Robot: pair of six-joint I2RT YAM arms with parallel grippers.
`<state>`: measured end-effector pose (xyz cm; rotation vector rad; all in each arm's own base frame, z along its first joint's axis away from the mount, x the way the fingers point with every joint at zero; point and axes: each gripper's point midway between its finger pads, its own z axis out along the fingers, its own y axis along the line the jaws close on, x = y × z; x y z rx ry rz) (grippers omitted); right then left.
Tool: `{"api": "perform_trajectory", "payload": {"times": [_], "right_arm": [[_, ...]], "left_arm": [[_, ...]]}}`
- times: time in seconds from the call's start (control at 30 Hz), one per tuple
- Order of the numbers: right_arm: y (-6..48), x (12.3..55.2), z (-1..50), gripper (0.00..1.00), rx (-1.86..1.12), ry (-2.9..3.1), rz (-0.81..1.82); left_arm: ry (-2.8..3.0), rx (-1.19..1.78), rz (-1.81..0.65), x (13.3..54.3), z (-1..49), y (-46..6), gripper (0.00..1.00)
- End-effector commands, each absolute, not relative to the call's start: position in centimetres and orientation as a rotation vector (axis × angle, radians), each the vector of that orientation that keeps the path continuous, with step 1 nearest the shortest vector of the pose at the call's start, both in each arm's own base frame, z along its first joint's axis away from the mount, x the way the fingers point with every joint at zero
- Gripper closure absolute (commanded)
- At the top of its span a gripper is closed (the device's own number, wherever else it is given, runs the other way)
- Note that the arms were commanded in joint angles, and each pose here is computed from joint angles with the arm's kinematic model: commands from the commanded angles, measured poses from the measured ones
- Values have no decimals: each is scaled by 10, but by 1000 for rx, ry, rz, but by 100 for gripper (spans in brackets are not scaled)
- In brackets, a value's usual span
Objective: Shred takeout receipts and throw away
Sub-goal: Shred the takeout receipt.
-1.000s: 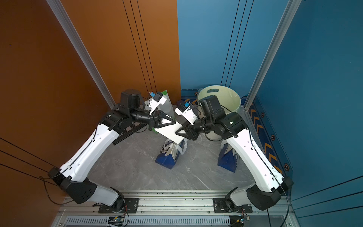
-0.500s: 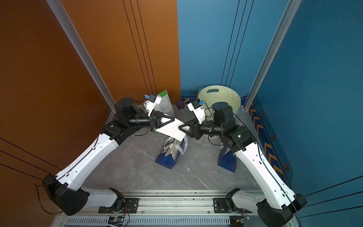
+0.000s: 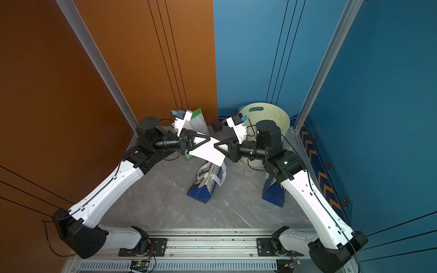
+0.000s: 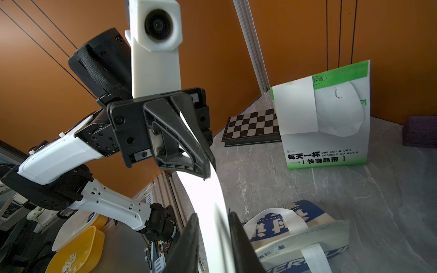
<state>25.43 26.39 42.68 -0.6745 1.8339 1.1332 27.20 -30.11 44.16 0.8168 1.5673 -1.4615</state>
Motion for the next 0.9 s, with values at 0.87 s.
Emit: {"api": "perform_trajectory", "payload": {"times": [0.87], "right_arm": [[266,262,442,100,-1146,1375,-56]], "left_arm": [[1983,272,-1284,308,403,-272,100]]}}
